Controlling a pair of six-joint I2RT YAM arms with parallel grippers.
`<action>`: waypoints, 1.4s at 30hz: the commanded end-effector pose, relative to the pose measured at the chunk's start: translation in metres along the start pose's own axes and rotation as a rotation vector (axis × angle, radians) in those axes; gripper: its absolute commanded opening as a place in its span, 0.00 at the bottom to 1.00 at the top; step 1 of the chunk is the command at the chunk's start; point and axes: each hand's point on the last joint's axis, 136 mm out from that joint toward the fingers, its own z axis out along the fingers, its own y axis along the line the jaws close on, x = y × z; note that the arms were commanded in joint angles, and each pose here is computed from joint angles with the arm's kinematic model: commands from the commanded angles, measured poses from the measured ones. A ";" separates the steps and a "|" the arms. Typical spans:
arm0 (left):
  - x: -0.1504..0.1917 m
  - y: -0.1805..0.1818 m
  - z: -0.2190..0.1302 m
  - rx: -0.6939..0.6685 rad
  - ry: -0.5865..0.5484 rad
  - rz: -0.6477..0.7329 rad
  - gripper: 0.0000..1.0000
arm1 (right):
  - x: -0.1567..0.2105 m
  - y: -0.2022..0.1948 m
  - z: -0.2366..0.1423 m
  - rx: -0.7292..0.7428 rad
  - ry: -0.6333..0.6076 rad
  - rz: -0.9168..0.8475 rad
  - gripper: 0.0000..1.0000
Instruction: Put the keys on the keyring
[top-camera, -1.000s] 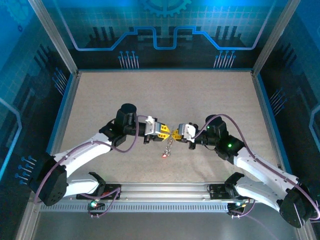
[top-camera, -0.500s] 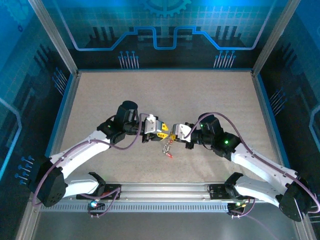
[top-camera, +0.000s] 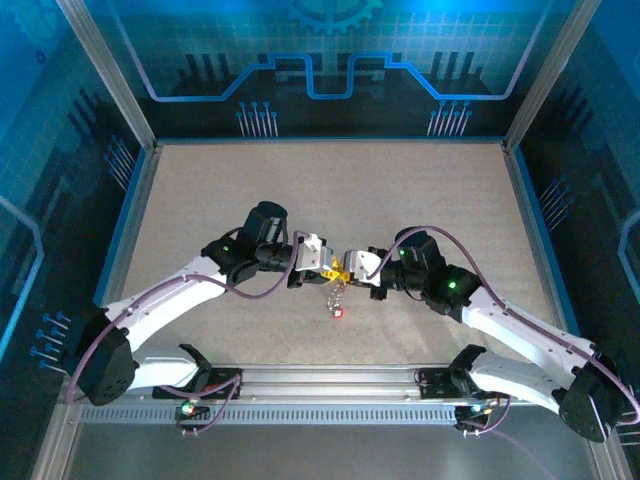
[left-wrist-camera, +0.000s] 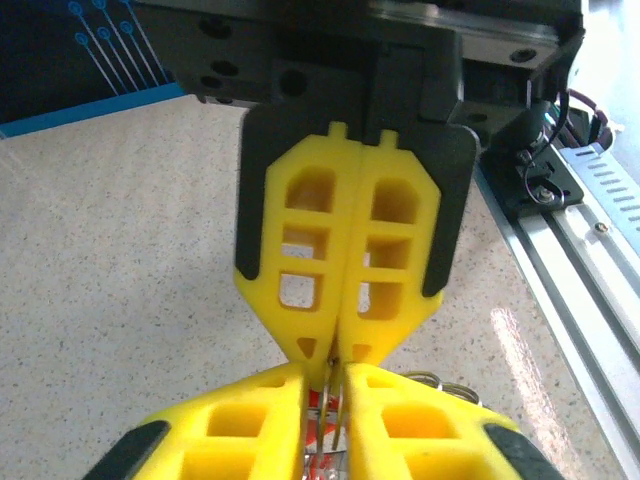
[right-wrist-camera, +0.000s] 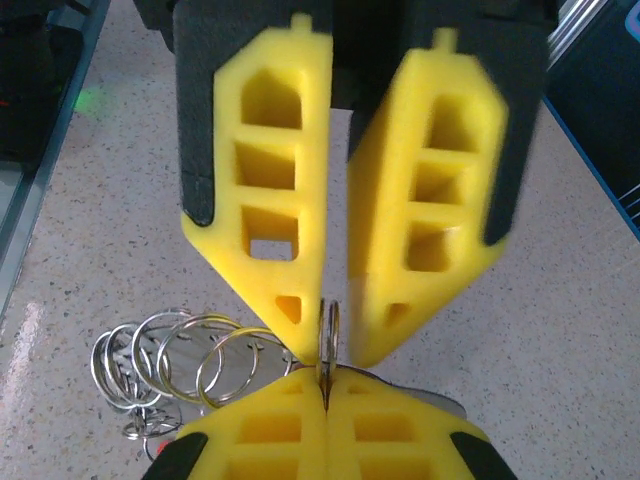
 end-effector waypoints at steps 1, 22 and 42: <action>-0.003 0.002 -0.001 -0.010 0.026 0.037 0.13 | -0.028 -0.005 -0.007 0.009 -0.076 -0.038 0.00; 0.017 0.027 -0.001 -0.259 0.255 0.180 0.00 | -0.023 -0.006 -0.007 0.011 -0.080 -0.033 0.00; -0.055 0.005 -0.023 -0.169 -0.218 0.156 0.00 | -0.022 -0.013 -0.010 0.011 -0.170 0.015 0.14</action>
